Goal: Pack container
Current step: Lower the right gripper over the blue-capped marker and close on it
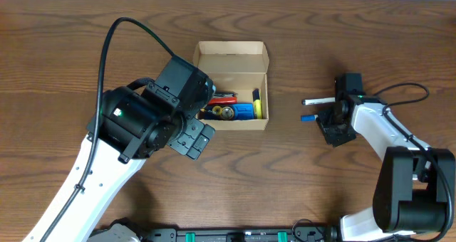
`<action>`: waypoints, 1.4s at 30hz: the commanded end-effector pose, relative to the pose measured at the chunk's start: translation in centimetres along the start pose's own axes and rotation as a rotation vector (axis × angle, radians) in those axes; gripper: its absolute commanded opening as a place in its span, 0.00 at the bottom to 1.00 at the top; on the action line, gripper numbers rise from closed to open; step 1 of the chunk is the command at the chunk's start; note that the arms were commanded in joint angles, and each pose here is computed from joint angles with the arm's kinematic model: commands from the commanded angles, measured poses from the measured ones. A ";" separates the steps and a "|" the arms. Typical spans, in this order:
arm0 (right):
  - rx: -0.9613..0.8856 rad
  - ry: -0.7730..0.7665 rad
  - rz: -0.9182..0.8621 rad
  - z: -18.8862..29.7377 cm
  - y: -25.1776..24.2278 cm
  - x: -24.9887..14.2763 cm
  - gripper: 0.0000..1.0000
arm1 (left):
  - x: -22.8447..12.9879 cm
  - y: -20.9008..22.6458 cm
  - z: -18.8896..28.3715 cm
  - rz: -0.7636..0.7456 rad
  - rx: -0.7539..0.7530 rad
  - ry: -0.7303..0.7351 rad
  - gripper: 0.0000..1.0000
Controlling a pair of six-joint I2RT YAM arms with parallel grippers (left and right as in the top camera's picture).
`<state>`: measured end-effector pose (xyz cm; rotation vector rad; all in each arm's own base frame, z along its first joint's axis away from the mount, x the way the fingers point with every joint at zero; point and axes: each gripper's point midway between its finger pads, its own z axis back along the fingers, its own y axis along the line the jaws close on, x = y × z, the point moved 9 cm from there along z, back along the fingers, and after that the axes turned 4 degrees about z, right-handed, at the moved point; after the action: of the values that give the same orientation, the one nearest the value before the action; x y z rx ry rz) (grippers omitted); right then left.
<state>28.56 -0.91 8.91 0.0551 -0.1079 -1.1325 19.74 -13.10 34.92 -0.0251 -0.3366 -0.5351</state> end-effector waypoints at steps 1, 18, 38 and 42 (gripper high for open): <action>-0.023 -0.010 -0.016 -0.3 -0.4 0.2 0.28 | -0.1 0.0 0.3 0.012 -0.001 -0.008 0.95; 0.107 -0.005 0.037 2.2 1.8 0.8 0.72 | -0.1 0.0 0.3 0.012 -0.001 -0.008 0.95; 0.227 -0.117 -0.033 2.9 4.7 2.8 0.99 | -0.1 0.0 0.3 0.012 -0.001 -0.007 0.95; 0.230 -0.105 -0.038 2.1 5.0 2.8 0.99 | -0.1 0.0 0.3 0.012 -0.001 -0.008 0.95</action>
<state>33.60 -0.89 12.14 0.2142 -0.3334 -1.1178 19.74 -13.10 34.92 -0.0251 -0.3366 -0.5351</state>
